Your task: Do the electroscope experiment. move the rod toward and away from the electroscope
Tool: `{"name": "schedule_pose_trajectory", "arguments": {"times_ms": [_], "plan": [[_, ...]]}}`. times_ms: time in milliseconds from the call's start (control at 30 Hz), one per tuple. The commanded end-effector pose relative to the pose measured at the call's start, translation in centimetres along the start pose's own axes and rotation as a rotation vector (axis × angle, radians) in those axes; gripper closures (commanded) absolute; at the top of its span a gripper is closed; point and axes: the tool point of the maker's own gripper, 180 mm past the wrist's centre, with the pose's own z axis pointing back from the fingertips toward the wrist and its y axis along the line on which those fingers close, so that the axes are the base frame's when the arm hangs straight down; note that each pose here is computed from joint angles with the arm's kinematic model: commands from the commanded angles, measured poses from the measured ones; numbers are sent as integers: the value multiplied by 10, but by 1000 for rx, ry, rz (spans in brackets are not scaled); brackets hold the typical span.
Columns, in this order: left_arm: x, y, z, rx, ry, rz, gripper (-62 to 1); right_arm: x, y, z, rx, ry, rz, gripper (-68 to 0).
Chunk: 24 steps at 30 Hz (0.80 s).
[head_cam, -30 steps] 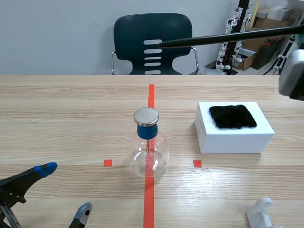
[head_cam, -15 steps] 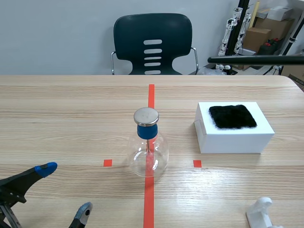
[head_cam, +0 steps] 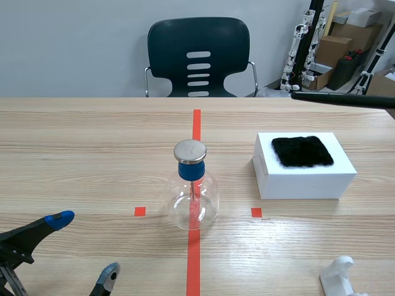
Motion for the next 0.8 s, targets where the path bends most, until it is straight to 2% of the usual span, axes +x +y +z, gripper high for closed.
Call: {"name": "schedule_pose_trajectory", "arguments": {"times_ms": [0,767], "plan": [[7,1,-2,2,-33,0,-623,1,-10,-4,-35,-14,15,-33],[7,1,-2,2,-33,0,-623,-6,-12,-5,-41,24,14,-33]]}}
